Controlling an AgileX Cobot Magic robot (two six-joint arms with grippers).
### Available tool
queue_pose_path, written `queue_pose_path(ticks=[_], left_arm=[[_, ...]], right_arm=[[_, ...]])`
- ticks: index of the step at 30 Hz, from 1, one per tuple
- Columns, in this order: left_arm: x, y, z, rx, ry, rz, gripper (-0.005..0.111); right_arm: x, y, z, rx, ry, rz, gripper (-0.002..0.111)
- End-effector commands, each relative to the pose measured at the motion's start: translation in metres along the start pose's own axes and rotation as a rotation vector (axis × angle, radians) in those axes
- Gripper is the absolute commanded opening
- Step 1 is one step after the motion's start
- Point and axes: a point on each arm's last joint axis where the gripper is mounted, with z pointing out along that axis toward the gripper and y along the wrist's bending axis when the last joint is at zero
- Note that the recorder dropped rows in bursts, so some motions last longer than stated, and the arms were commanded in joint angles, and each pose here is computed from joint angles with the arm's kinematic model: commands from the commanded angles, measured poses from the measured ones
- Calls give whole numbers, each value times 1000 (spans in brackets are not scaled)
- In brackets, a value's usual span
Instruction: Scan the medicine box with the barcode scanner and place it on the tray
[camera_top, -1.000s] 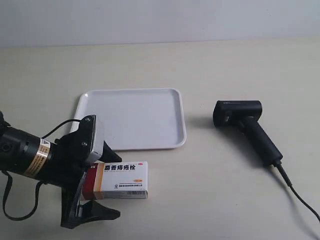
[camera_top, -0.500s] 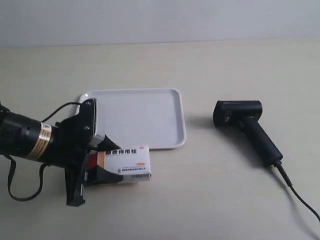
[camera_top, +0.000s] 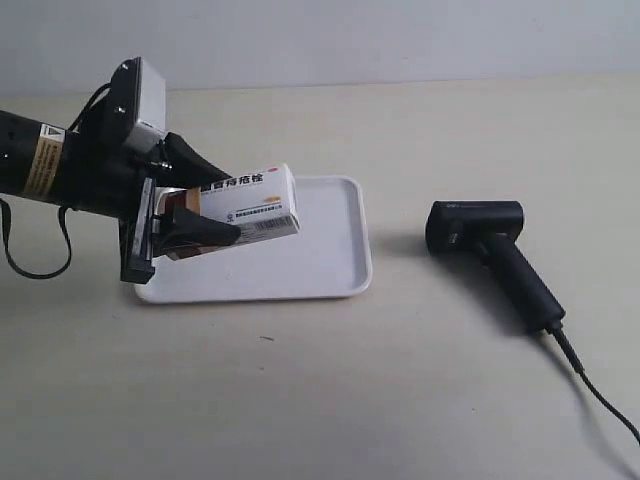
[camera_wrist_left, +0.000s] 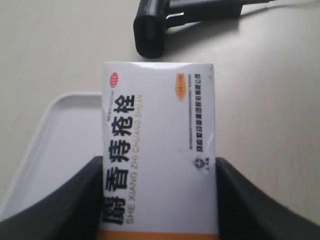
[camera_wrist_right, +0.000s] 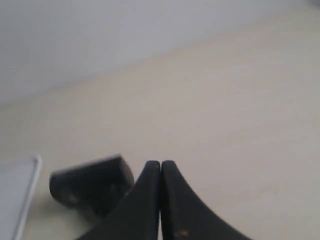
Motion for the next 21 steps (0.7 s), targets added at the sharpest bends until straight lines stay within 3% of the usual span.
queue_pose_path(ticks=[1,3,8,11,21], left_arm=[[8,6,7,21,-2,-21,0],[9,7,8,23,-2,-23,0],[9,8,8,20,-1,-21,0],[10,9,9,14,4,-20,0],[10,11,8,0,17,-17,0]], right_arm=[[7,20,58,-25,272,-166,8],[14,29,84,-33,368,-218,20],[26,42,137,-44,508,-345,64],[33,45,158,-39,584,-365,79],[34,50,191,-44,612,-395,81]])
